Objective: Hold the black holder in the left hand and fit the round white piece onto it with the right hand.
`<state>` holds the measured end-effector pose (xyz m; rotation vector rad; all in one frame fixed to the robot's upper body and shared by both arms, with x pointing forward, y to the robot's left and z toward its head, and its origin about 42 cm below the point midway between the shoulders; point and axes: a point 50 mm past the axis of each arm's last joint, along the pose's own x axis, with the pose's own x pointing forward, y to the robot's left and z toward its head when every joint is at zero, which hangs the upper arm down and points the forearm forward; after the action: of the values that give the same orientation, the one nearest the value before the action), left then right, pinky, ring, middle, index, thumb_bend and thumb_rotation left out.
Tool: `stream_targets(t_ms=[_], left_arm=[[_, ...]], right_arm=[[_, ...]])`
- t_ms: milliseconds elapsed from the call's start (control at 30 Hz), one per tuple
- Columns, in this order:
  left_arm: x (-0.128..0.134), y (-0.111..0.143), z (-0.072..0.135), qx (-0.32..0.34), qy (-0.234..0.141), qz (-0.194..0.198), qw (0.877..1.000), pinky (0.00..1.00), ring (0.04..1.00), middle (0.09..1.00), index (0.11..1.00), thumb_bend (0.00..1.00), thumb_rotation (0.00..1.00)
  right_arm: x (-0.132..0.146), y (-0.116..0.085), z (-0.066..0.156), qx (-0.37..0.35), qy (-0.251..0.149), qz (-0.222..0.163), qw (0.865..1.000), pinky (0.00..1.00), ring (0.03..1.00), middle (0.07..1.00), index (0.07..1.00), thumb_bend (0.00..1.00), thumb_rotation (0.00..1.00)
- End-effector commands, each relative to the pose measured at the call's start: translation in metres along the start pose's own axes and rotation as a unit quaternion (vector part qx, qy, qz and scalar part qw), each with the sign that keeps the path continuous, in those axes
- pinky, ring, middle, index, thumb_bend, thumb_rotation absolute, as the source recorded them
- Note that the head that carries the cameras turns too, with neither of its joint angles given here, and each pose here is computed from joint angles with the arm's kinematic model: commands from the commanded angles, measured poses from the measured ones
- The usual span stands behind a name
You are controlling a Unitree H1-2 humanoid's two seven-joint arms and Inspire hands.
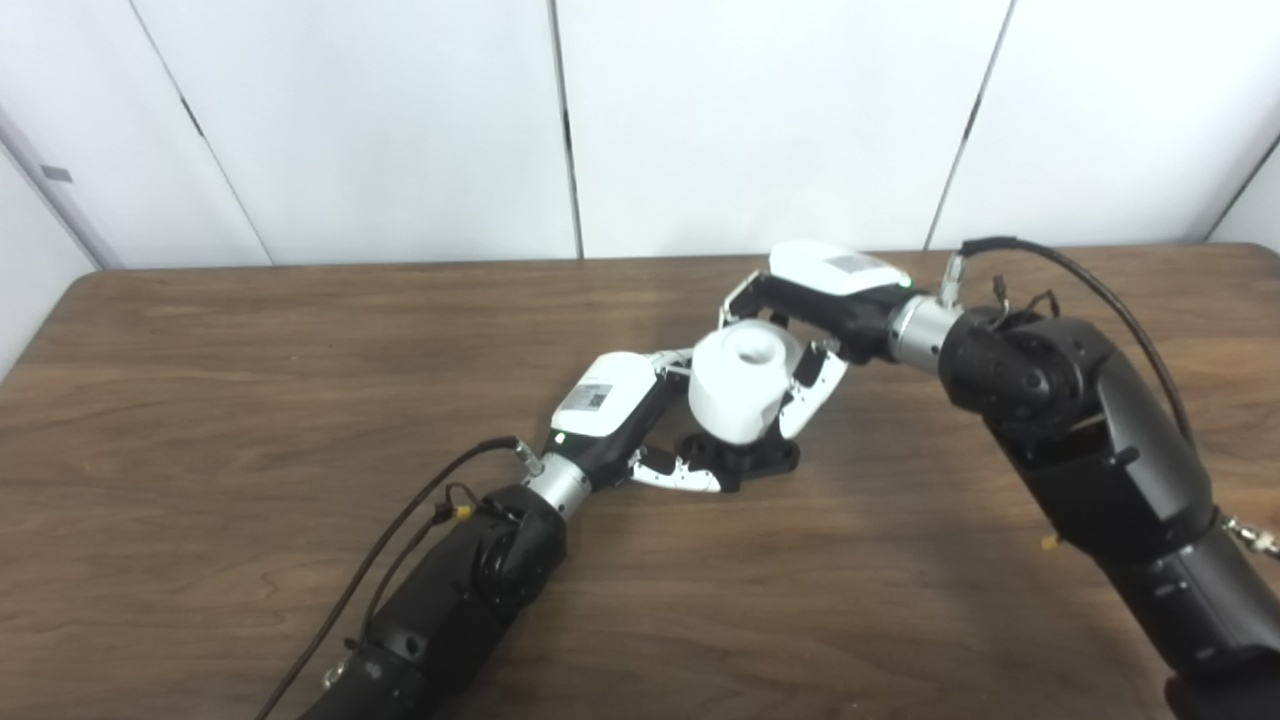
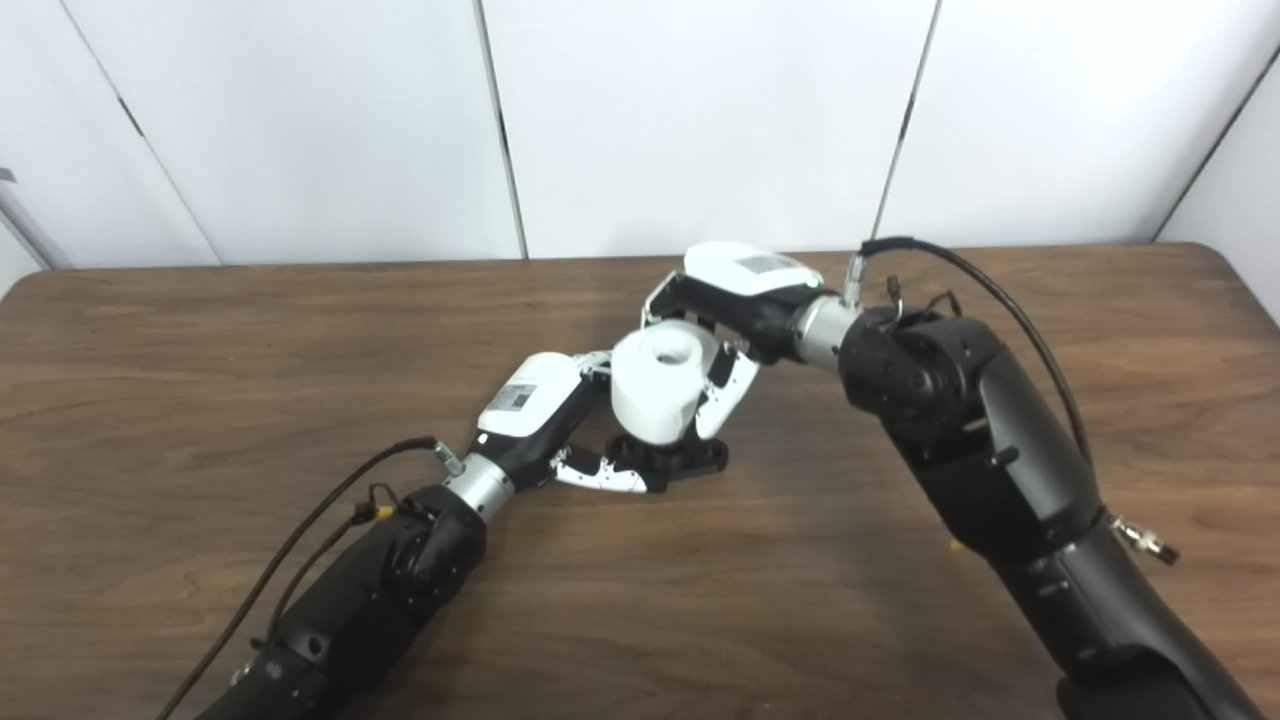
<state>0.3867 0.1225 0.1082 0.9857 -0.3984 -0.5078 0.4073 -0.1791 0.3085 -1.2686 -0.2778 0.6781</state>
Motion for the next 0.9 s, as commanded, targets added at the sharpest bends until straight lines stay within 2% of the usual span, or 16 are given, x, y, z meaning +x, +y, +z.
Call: stream_targets(t_ms=[0, 533, 867], left_arm=[[-0.020, -0.026, -0.020, 0.008, 0.047, -0.072, 0.996, 0.79, 0.854, 0.872, 0.476, 0.52, 0.07], [-0.022, -0.025, -0.020, 0.000, 0.044, -0.072, 0.996, 0.80, 0.857, 0.872, 0.476, 0.52, 0.07], [-0.023, -0.025, -0.021, 0.001, 0.043, -0.074, 0.996, 0.81, 0.861, 0.875, 0.476, 0.52, 0.07]], right_arm=[[-0.006, -0.036, 0.006, -0.024, -0.014, -0.050, 0.998, 0.62, 0.745, 0.715, 0.481, 0.52, 0.14], [-0.012, -0.046, 0.002, -0.025, -0.013, -0.072, 0.997, 0.61, 0.726, 0.707, 0.480, 0.52, 0.14], [-0.012, -0.034, -0.003, -0.024, -0.003, -0.047, 0.999, 0.60, 0.734, 0.718, 0.480, 0.52, 0.14]])
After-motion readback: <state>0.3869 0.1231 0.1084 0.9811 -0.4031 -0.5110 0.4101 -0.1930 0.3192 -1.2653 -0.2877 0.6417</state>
